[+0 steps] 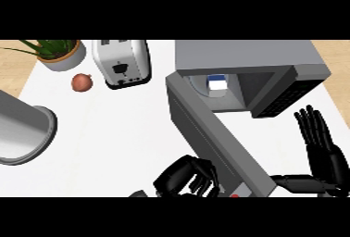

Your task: Pick up the milk, place it into the microwave and close the microwave

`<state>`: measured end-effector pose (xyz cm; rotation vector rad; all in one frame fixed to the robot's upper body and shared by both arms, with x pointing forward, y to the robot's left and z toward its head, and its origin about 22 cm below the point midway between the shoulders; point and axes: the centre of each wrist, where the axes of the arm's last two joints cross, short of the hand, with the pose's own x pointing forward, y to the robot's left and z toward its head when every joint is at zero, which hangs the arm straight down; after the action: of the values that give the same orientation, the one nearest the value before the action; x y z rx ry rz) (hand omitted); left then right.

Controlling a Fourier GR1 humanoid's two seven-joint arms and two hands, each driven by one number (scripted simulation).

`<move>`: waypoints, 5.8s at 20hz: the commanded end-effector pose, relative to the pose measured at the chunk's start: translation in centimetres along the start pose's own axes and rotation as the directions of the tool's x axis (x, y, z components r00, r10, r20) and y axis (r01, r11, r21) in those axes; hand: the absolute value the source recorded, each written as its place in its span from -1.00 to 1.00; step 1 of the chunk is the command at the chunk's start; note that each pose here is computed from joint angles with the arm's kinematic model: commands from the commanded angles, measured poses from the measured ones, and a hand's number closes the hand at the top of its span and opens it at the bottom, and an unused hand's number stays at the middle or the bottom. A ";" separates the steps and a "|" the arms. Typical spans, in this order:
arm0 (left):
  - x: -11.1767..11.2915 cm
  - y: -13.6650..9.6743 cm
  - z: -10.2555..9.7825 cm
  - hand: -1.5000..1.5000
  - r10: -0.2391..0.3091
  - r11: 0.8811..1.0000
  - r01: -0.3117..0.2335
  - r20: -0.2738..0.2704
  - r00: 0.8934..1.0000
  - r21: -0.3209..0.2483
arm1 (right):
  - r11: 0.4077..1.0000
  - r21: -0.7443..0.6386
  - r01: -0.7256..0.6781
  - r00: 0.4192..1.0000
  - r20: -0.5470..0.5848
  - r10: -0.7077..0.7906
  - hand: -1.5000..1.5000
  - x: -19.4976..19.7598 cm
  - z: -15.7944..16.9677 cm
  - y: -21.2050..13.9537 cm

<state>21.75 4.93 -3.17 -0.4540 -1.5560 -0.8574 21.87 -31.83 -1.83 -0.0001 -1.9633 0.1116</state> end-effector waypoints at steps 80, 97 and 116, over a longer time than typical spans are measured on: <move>6.0 9.3 -12.2 1.00 0.132 0.719 -0.320 0.330 0.935 0.617 | 0.857 0.473 0.206 0.946 0.129 -0.299 -1.00 16.3 -8.4 -4.0; 5.7 9.2 -12.3 1.00 0.127 0.720 -0.327 0.348 0.929 0.612 | 0.776 0.579 0.250 0.929 0.084 -0.362 -1.00 17.2 -9.1 -3.7; 3.9 9.3 -12.2 1.00 0.061 0.731 -0.198 0.226 0.972 0.653 | 0.707 0.654 0.270 0.903 0.084 -0.422 -1.00 18.6 -9.9 -4.1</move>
<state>33.30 0.00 2.64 -0.2534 -1.9330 -0.1015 24.02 -34.23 19.36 0.8246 -2.0339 0.5288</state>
